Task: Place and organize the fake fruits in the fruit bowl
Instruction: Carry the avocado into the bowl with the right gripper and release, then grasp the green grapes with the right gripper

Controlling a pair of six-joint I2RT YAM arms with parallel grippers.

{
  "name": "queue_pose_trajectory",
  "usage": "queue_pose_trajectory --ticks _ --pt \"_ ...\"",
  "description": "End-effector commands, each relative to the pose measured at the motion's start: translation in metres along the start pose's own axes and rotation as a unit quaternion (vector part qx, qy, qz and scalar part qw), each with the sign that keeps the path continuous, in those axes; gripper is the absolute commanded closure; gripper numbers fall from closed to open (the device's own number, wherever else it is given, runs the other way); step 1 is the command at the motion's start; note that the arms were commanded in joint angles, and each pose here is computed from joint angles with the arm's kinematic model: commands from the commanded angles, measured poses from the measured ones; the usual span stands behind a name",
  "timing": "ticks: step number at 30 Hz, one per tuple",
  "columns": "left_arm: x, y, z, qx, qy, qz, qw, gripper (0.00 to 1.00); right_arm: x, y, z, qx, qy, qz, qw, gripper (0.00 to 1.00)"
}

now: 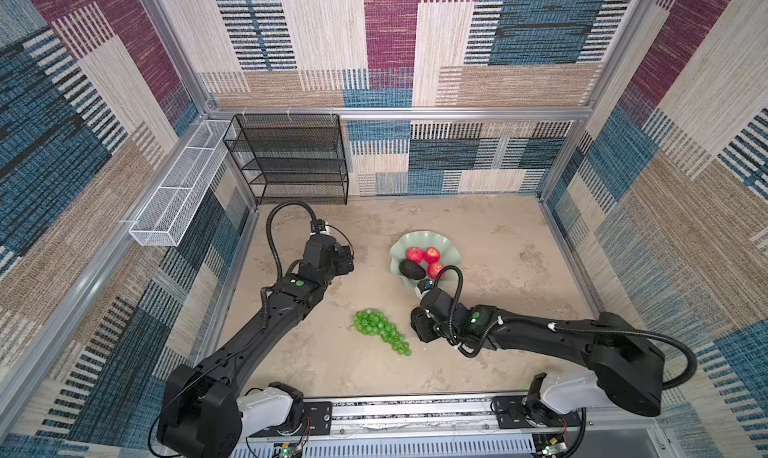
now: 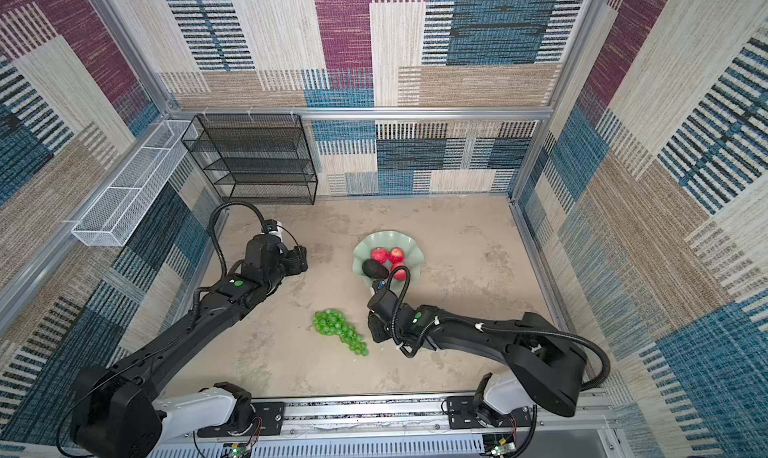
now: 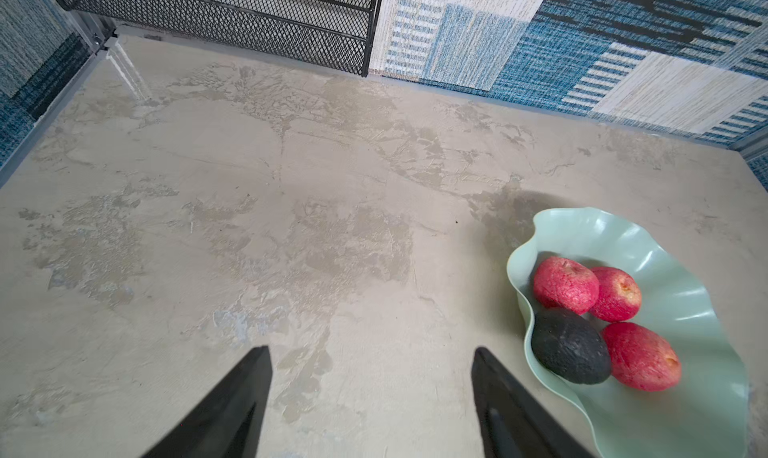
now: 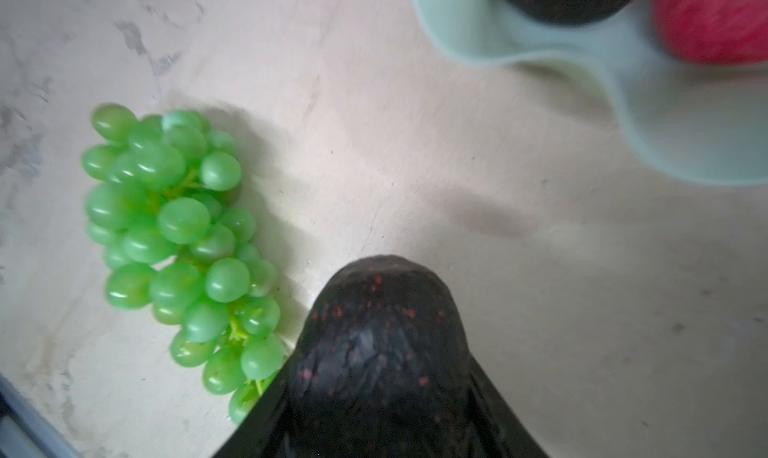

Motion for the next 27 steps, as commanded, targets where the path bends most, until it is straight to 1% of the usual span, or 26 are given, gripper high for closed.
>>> queue_pose_trajectory --ticks 1,4,6,9,12,17,21,23,25,27 --pt "0.005 -0.003 0.002 0.003 -0.007 -0.009 1.000 0.21 0.047 -0.020 -0.021 -0.038 0.012 -0.071 0.997 0.52" --pt "0.006 -0.005 0.002 -0.001 -0.009 -0.010 1.000 0.21 0.095 -0.028 -0.049 -0.043 0.041 -0.125 0.990 0.52" --pt "0.004 -0.005 0.001 -0.004 -0.010 -0.008 1.000 0.21 0.124 -0.028 -0.057 -0.056 0.039 -0.162 0.985 0.52" --pt "0.002 -0.006 0.001 -0.008 -0.014 -0.005 1.000 0.21 0.159 -0.015 -0.065 -0.076 0.028 -0.183 0.980 0.51" --pt "0.001 -0.008 0.001 -0.010 -0.016 -0.005 1.000 0.21 0.184 0.004 -0.070 -0.090 0.014 -0.188 0.978 0.52" --pt "0.002 -0.013 -0.001 -0.020 -0.012 -0.006 1.000 0.21 0.202 0.039 -0.082 -0.131 0.010 -0.175 0.976 0.51" --pt "0.002 -0.015 -0.007 -0.045 -0.003 -0.003 0.999 0.21 0.202 0.061 -0.093 -0.145 0.019 -0.159 0.976 0.47" --pt "0.002 -0.017 -0.012 -0.062 0.003 0.000 0.998 0.21 0.201 0.067 -0.099 -0.151 0.028 -0.153 0.976 0.45" --pt "0.004 -0.020 -0.019 -0.090 0.010 0.000 0.996 0.21 0.199 0.068 -0.102 -0.151 0.035 -0.152 0.976 0.42" --pt "0.007 -0.025 -0.029 -0.126 0.017 -0.005 0.992 0.21 0.200 0.065 -0.103 -0.147 0.040 -0.154 0.976 0.32"
Point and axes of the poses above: each gripper's point midway between its finger pads, its own y axis out along the fingers, its own z axis along the line the jaws close on, x = y × z, the point moved 3 cm from there along -y, back along the fingers, and after that the axes turned 15 degrees about y, right-handed, at the moved point
